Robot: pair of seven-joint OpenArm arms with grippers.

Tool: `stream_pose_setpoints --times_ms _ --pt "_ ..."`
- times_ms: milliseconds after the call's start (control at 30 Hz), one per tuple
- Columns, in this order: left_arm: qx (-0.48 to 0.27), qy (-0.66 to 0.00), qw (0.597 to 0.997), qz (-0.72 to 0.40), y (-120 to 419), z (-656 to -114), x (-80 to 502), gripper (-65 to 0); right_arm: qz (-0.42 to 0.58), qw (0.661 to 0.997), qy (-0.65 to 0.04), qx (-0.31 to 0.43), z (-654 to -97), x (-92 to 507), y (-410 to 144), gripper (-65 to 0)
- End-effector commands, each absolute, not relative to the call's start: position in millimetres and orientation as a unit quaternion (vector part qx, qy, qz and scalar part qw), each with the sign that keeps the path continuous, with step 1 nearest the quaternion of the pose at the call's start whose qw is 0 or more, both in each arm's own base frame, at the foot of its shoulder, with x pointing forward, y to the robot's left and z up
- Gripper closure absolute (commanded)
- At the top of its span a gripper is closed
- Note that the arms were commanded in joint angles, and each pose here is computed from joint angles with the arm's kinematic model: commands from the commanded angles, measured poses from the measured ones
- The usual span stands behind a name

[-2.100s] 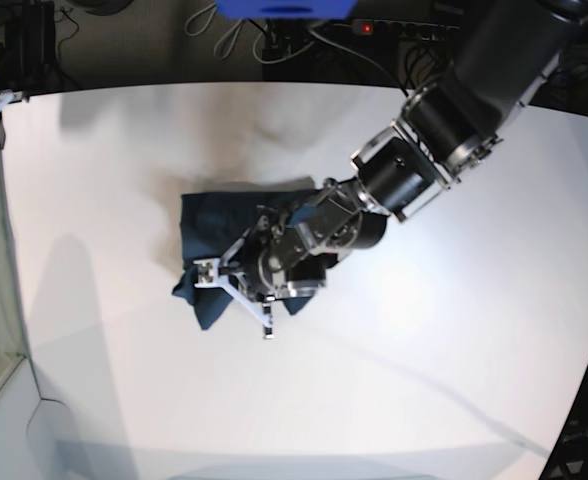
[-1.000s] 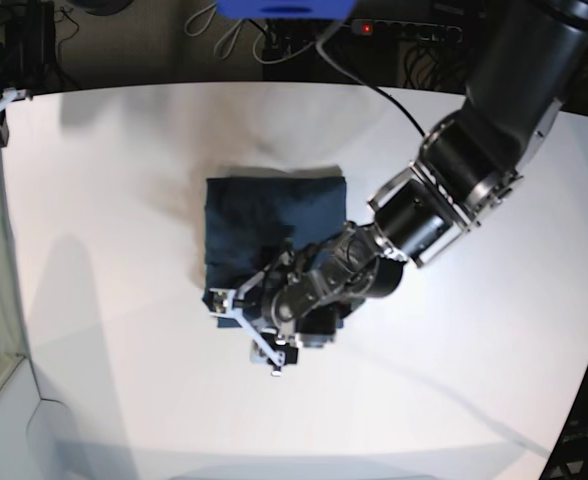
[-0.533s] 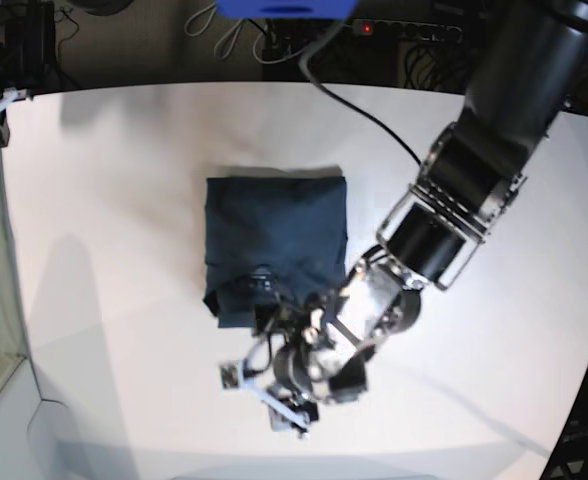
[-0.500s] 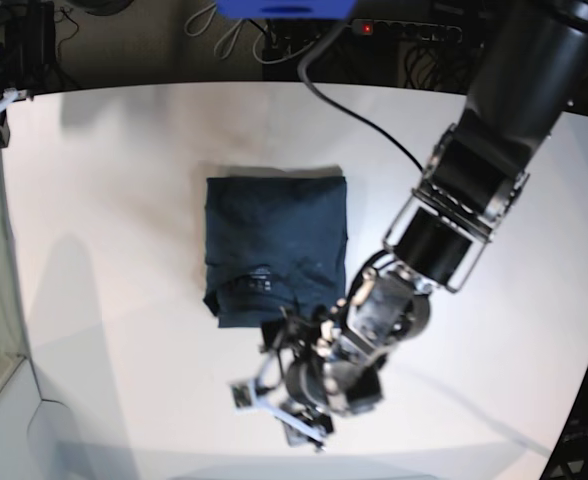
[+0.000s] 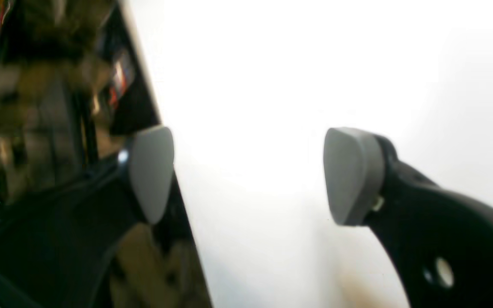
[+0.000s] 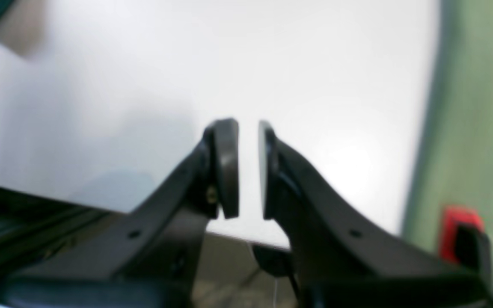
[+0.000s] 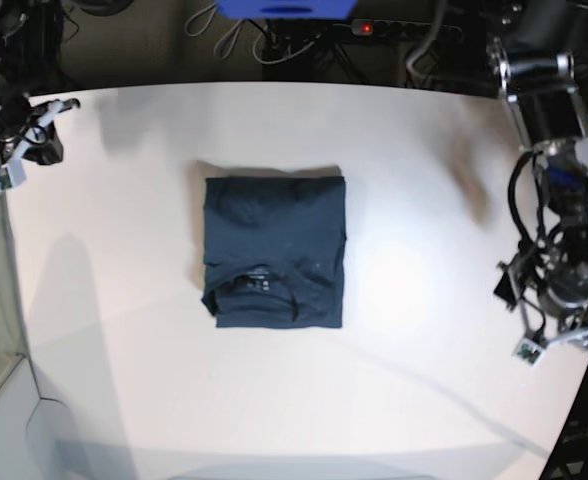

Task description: Layout the t-shirt on the table in an organized manner, then fold the t-shirt properly

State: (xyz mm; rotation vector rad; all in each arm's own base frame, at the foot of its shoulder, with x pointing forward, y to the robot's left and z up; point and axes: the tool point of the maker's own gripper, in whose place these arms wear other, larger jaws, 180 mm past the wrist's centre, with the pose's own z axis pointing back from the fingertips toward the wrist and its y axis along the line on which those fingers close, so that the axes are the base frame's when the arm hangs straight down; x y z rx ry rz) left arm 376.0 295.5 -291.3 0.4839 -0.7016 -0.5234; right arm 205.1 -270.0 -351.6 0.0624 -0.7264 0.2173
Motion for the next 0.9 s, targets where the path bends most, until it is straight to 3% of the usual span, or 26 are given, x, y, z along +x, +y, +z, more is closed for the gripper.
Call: stream_pose_setpoints --times_ms 0,67,200,300,567,867 --pt "0.248 -0.345 0.873 -0.241 306 -282 362 -48.0 0.121 0.916 -0.381 0.029 -337 216 -268 -6.9" --pt "0.261 -0.326 0.882 -0.218 325 -292 324 -38.7 0.136 0.912 -0.386 0.035 -333 221 -257 -6.9" --pt "0.278 -0.28 0.904 -0.166 349 -311 243 -13.0 0.17 0.901 -0.397 0.043 -322 225 -235 -6.9" --pt "0.281 -0.239 0.92 -0.133 359 -326 190 -0.2 0.177 0.904 -0.386 0.046 -326 213 -231 -6.9" --pt "0.176 -0.165 0.966 -0.092 317 -379 85 0.0 0.149 0.921 -0.35 0.079 -352 163 -218 -6.9" --pt "0.033 -0.199 0.978 -0.055 245 -424 46 0.0 0.092 0.937 -0.316 0.118 -377 95 -210 -6.9"
